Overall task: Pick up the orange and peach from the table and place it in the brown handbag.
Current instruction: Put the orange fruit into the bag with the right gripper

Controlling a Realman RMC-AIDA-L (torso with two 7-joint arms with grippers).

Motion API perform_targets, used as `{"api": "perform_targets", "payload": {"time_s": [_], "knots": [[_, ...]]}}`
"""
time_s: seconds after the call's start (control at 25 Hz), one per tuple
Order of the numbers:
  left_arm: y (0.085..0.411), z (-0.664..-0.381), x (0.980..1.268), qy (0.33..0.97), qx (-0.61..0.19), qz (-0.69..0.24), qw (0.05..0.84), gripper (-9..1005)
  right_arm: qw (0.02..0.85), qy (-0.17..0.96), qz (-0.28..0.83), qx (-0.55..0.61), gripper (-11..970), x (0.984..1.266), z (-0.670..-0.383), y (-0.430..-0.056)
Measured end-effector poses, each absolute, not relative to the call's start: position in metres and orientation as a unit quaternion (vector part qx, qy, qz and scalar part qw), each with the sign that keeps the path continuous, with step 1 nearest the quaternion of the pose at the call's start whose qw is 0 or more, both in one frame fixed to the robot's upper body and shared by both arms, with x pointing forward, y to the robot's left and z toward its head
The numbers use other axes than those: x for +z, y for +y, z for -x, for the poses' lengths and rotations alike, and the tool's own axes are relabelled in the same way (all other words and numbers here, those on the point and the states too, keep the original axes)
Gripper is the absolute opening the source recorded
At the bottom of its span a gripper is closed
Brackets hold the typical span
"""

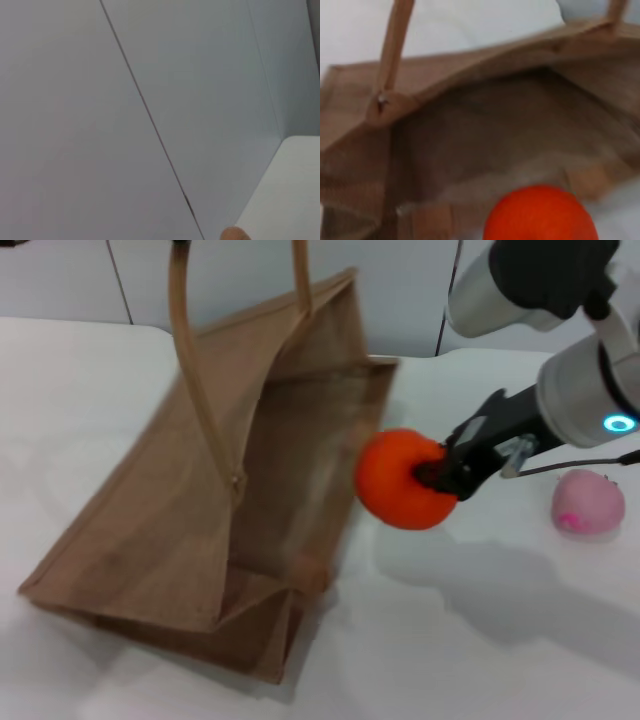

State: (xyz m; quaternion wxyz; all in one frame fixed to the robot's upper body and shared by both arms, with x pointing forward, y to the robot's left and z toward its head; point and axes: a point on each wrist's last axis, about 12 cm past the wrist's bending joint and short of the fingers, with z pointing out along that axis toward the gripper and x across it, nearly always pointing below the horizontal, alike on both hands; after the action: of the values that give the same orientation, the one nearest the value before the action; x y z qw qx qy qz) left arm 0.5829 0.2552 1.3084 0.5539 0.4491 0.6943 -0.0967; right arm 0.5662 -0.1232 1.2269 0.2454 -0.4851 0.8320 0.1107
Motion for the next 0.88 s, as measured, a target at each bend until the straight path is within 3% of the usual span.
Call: {"api": "perform_targets", "payload": {"time_s": [0.4,0.88], "knots": [[0.251,-0.579,1.317,0.681,-0.098,-0.453,0.567,123,0.281,0.796,0.5,0.191,183,1.222,-0.576,-0.101],[0.243,-0.576,1.318,0.673,-0.109,-0.465,0.564,123,0.383,0.727,0.514,0.245,183,1.215,-0.593,-0.077]]}}
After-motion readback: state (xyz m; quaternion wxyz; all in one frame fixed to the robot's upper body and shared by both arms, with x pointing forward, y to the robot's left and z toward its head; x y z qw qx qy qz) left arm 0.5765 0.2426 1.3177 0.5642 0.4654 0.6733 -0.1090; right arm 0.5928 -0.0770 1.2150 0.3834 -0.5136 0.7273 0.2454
